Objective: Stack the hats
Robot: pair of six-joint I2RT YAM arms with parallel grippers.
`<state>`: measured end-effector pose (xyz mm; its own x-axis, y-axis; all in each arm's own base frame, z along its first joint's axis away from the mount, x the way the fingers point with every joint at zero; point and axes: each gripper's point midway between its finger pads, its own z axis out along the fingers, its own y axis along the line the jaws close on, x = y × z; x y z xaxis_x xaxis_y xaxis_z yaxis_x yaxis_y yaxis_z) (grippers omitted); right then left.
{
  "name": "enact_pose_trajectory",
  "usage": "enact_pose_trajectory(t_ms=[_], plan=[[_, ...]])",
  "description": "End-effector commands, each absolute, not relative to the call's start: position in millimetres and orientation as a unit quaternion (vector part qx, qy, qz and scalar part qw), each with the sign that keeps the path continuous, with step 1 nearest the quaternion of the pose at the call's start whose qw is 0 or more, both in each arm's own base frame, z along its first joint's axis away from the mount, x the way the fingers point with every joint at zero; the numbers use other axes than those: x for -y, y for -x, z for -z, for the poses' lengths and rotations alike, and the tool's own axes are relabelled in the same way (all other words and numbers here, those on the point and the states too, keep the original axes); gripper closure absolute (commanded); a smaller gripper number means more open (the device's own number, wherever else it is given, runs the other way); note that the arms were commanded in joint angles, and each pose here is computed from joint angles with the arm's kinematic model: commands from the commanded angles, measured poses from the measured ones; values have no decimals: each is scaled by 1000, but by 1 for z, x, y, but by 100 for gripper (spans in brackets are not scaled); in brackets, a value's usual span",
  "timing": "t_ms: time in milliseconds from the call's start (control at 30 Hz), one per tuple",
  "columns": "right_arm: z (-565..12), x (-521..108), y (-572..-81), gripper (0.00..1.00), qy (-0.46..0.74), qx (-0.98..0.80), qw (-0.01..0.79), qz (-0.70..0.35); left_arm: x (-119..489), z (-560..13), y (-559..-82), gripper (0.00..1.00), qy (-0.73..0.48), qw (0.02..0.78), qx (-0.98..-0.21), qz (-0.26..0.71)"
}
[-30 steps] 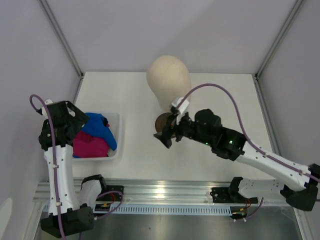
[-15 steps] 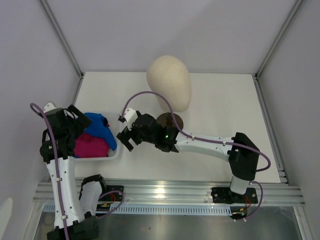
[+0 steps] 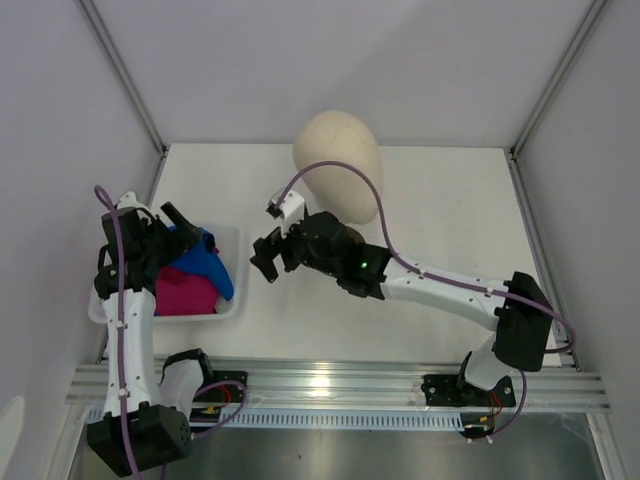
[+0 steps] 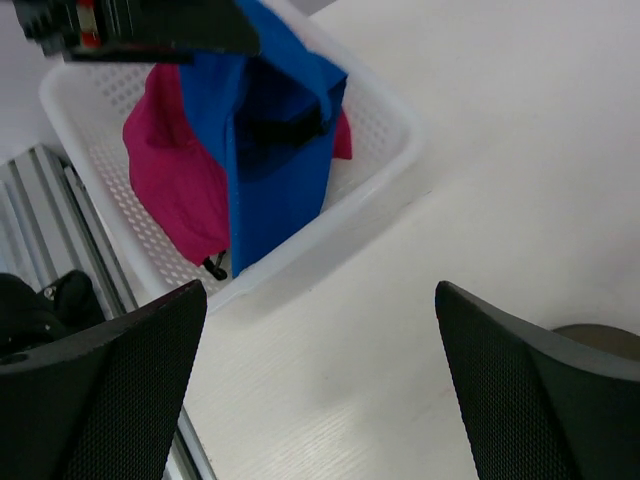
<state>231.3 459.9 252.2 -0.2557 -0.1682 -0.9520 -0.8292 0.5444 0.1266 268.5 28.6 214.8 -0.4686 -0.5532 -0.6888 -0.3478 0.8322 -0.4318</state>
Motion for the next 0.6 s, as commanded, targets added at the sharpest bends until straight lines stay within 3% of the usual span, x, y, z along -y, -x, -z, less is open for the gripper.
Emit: enact_pose_trajectory(t_ms=[0,133,167,233,333,367,567], plan=[[-299,-443,-235,1,300,-701,536,-362,-35,-212,-283,12,248,464,-844,102],[-298,-437,-236,0,296,-703,541,-355,-33,-207,-289,28,231,457,-854,90],[-297,-437,-237,0,295,-704,541,-355,-32,-206,-289,38,228,455,-856,89],[-292,-440,-237,1,294,-707,536,-356,-29,-204,-292,50,222,451,-860,86],[-290,-445,-235,1,300,-705,530,-363,-25,-204,-295,81,216,452,-861,87],[-290,-446,-235,0,300,-705,529,-366,-25,-205,-295,99,217,451,-861,86],[-288,-451,-233,0,308,-700,523,-376,-21,-231,-291,99,216,471,-851,89]])
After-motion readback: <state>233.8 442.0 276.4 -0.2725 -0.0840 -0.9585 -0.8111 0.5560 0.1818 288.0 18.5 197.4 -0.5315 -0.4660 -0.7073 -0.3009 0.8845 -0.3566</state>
